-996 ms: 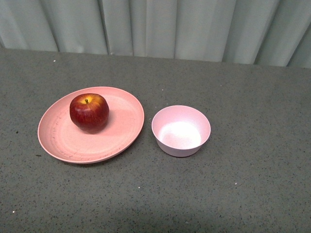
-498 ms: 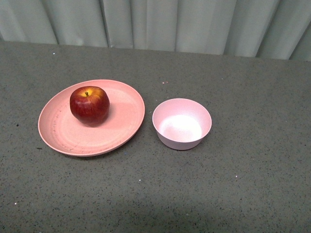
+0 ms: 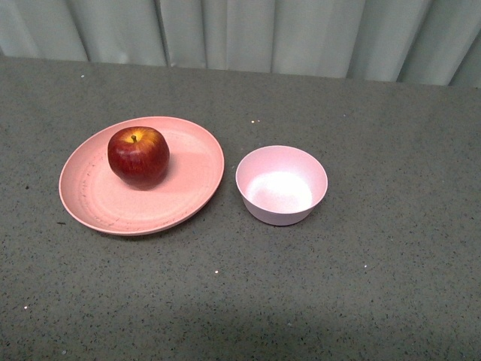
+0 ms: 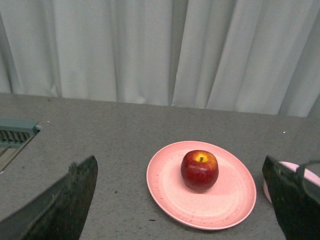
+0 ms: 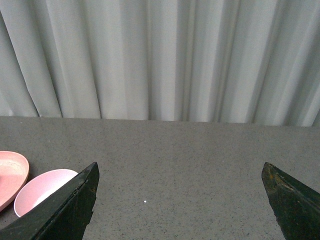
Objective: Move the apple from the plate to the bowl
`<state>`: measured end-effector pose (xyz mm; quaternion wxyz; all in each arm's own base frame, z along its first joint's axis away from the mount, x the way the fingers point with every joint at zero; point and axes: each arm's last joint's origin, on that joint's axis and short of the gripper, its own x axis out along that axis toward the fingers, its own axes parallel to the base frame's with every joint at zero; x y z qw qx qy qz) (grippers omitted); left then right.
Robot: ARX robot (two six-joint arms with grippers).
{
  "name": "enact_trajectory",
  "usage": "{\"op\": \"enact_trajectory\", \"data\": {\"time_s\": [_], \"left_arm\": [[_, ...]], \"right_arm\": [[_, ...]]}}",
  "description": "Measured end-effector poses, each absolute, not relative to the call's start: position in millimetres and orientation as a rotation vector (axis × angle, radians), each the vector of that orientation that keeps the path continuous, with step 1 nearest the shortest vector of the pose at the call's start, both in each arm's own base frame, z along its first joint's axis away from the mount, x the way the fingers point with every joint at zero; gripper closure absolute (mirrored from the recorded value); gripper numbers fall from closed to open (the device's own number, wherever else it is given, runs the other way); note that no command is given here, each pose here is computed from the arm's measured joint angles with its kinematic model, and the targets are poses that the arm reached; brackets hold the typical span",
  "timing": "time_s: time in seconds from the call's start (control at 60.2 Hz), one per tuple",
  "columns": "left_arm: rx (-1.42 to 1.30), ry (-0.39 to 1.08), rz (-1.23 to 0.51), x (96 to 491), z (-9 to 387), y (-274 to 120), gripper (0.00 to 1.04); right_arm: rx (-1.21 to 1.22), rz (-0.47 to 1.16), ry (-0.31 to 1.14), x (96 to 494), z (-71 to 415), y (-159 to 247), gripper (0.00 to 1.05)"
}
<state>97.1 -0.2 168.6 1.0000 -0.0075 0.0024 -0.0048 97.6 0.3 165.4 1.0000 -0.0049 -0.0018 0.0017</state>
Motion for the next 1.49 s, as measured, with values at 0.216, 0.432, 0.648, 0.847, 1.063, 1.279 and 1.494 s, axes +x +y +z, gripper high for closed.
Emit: {"op": "enact_trajectory", "data": {"time_s": [0.216,0.432,0.648,0.847,1.063,1.279,1.494], "left_arm": [[-0.113,0.107,-0.013,122,169,2,0.07],[-0.110,0.136,-0.084,179,181,-9,0.07],[-0.104,0.373,-0.198,256,161,-32,0.07],[-0.053,0.516,-0.232,309,138,-51,0.07],[-0.024,0.596,-0.232,330,117,-60,0.07],[-0.008,0.643,-0.265,336,101,-66,0.07],[0.013,0.660,-0.244,349,90,-67,0.07]], "right_arm": [[-0.010,0.003,-0.004,98,165,0,0.09],[-0.010,0.004,-0.004,98,165,0,0.09],[-0.010,0.004,-0.004,98,165,0,0.09],[-0.010,0.003,-0.004,98,165,0,0.09],[-0.010,0.004,-0.004,98,165,0,0.09],[-0.010,0.003,-0.004,98,165,0,0.09],[-0.010,0.004,-0.004,98,165,0,0.09]]}}
